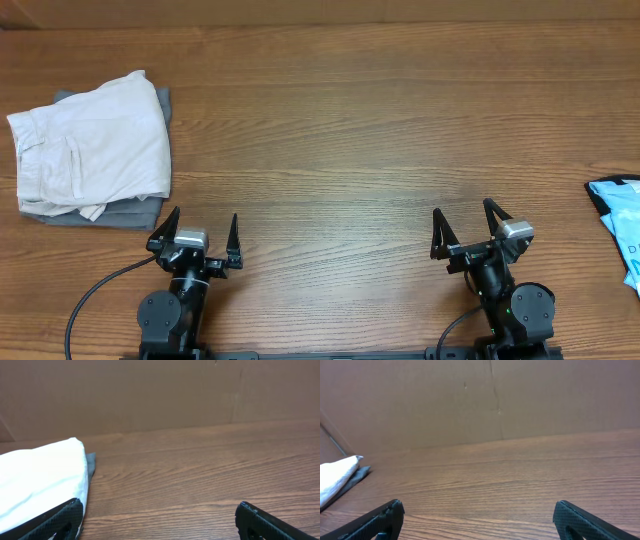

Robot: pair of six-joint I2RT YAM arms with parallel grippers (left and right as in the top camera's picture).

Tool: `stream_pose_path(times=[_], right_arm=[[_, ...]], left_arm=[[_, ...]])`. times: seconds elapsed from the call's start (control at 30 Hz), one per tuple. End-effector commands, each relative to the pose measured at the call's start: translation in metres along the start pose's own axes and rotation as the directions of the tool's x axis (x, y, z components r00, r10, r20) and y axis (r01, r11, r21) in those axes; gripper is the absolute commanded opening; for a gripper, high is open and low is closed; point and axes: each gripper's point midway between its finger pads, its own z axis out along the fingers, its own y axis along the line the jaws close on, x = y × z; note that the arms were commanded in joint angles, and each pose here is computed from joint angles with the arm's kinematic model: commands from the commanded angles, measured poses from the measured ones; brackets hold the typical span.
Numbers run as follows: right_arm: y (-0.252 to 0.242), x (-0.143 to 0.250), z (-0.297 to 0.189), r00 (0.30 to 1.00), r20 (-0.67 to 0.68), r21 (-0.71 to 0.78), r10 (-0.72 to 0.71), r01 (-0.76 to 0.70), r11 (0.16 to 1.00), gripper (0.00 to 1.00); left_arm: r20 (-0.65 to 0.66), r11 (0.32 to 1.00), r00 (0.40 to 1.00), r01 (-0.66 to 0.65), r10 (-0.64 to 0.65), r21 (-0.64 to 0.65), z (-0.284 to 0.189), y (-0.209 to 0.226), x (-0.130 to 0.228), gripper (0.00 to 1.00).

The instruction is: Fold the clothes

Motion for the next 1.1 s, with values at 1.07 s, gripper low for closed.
stream_pose_path(times=[1.07], right_arm=[[0.004,0.001,0.0,1.0,0.005,-0.026,-0.004,0.005,1.0,1.0]], left_arm=[[0.013,0.996,0.999,0.041,-0.043,0.073,-0.001,-0.013,-0.002,1.0]])
